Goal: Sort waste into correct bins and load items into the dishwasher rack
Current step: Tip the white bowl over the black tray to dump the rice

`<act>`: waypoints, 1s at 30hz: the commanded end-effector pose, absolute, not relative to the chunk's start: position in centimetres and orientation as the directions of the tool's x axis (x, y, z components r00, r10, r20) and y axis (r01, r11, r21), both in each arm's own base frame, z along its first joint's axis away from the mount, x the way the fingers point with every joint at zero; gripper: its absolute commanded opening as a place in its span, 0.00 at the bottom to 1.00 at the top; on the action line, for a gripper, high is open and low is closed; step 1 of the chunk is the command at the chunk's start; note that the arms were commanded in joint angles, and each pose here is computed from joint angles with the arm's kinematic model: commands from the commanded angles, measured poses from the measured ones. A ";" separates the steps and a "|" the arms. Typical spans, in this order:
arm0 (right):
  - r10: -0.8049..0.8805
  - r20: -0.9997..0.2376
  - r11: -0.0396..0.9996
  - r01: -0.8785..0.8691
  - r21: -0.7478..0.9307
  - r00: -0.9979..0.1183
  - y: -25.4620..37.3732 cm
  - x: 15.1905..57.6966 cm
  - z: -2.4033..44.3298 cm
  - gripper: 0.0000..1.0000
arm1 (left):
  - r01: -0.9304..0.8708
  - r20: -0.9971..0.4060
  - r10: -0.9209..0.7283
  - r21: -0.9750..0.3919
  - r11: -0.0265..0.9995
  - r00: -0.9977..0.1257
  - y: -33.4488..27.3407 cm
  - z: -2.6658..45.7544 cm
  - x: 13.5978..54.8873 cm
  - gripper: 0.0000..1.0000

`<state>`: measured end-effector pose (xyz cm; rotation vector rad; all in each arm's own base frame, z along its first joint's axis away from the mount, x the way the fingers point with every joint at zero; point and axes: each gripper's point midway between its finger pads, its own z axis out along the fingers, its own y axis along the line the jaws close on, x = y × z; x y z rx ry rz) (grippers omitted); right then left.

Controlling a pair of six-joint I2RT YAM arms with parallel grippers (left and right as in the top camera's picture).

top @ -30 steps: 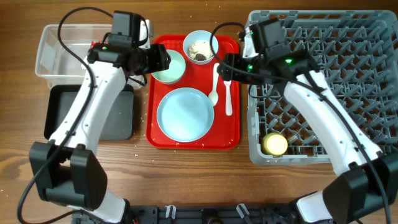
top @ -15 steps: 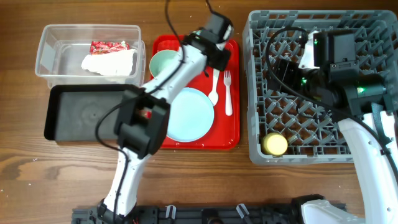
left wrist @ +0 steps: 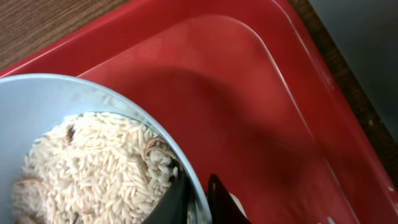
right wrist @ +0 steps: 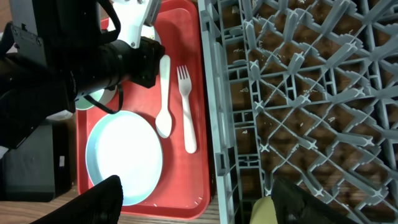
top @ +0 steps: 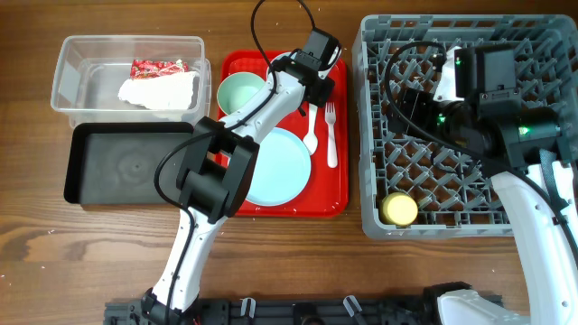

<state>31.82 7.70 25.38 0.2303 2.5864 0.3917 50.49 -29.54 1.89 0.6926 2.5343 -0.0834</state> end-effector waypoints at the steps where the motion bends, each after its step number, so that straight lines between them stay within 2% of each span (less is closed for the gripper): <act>1: 0.224 -0.494 0.951 0.079 0.298 -0.840 7.2 31.9 26.2 0.79 | 0.492 -0.488 0.460 0.071 0.868 -0.741 -29.7 1.7 50.7 0.04; 5: 0.221 -0.499 0.955 0.083 0.284 -0.838 6.9 32.0 26.2 0.78 | 0.506 -0.532 0.461 0.069 0.860 -0.711 -30.9 4.6 50.4 0.04; 9: 0.205 -0.504 0.959 0.068 0.276 -0.839 7.0 32.0 26.2 0.79 | 0.387 -0.598 0.298 -0.023 0.922 -0.744 -29.8 12.1 49.9 0.04; 11: 0.204 -0.507 0.960 0.070 0.270 -0.838 6.8 32.0 26.2 0.79 | 0.314 -0.581 0.222 -0.062 0.947 -0.783 -27.9 14.7 48.8 0.04; 12: 0.203 -0.510 0.961 0.068 0.269 -0.836 6.8 32.1 26.2 0.79 | 0.215 -0.542 0.129 -0.099 0.972 -0.831 -25.2 16.7 47.4 0.04; 15: 0.201 -0.516 0.961 0.065 0.270 -0.833 6.9 32.2 26.3 0.79 | 0.082 -0.445 0.015 -0.130 0.988 -0.896 -20.1 18.6 45.1 0.04; 18: 0.198 -0.516 0.961 0.062 0.268 -0.834 6.9 32.2 26.3 0.79 | -0.051 -0.287 -0.089 -0.136 0.989 -0.954 -13.4 18.5 42.5 0.04; 21: 0.198 -0.516 0.961 0.062 0.269 -0.833 6.9 32.2 26.3 0.79 | -0.239 -0.114 -0.262 -0.184 0.954 -0.958 -6.2 17.5 40.6 0.04; 26: 0.197 -0.508 0.962 0.064 0.267 -0.838 6.8 32.0 26.2 0.80 | -0.297 0.051 -0.297 -0.338 0.893 -0.953 -2.3 15.1 38.1 0.04; 30: 0.197 -0.508 0.962 0.064 0.267 -0.838 6.8 32.0 26.2 0.80 | -0.359 0.077 -0.362 -0.418 0.834 -0.929 0.0 13.3 36.3 0.04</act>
